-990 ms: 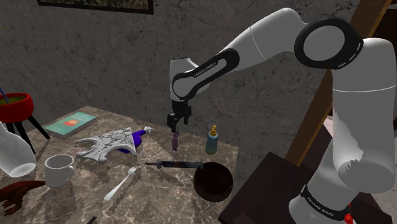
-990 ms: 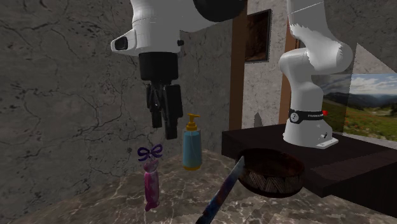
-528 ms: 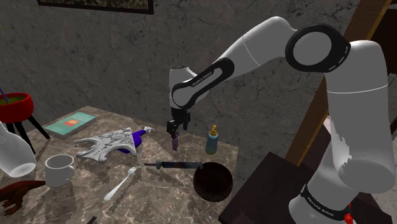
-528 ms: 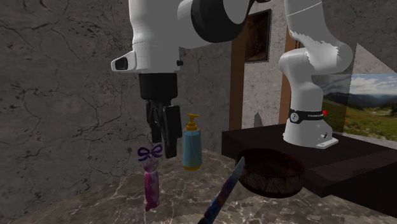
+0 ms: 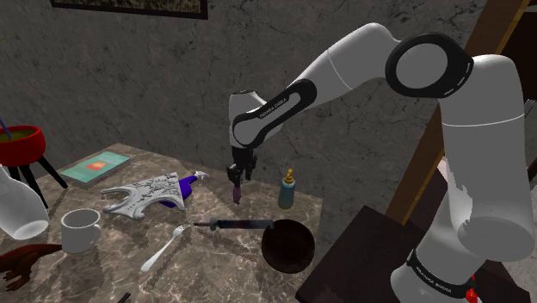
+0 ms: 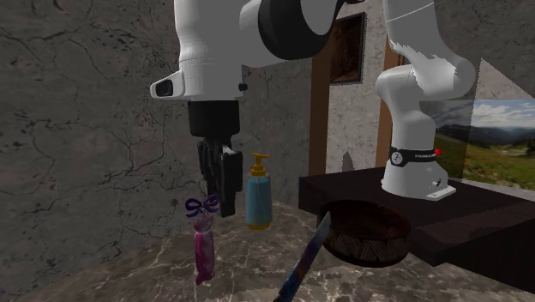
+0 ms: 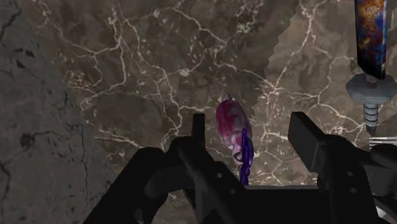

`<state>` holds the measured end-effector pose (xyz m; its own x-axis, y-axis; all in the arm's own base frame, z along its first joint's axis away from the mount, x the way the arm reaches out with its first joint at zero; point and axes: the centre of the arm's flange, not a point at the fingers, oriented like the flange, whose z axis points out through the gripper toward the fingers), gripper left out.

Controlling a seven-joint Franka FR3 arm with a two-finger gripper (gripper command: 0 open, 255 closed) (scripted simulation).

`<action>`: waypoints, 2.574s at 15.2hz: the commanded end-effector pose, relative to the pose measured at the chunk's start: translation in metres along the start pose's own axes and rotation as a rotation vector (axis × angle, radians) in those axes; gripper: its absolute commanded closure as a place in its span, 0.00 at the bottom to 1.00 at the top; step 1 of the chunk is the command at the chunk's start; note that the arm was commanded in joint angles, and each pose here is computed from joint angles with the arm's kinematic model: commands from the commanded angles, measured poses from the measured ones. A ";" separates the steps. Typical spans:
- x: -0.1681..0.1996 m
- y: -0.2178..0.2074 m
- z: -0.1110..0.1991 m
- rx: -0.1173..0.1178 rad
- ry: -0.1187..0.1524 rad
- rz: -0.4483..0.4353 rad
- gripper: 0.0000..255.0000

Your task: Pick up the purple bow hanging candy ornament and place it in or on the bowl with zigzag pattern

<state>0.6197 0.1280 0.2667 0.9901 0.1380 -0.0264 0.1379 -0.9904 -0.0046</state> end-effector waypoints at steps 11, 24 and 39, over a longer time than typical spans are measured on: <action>0.000 0.000 -0.011 0.000 0.000 0.000 1.00; -0.002 0.000 -0.079 0.000 0.000 0.000 1.00; -0.017 -0.004 -0.152 0.000 0.000 0.000 1.00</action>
<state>0.6142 0.1285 0.4180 0.9901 0.1379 -0.0268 0.1378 -0.9904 -0.0047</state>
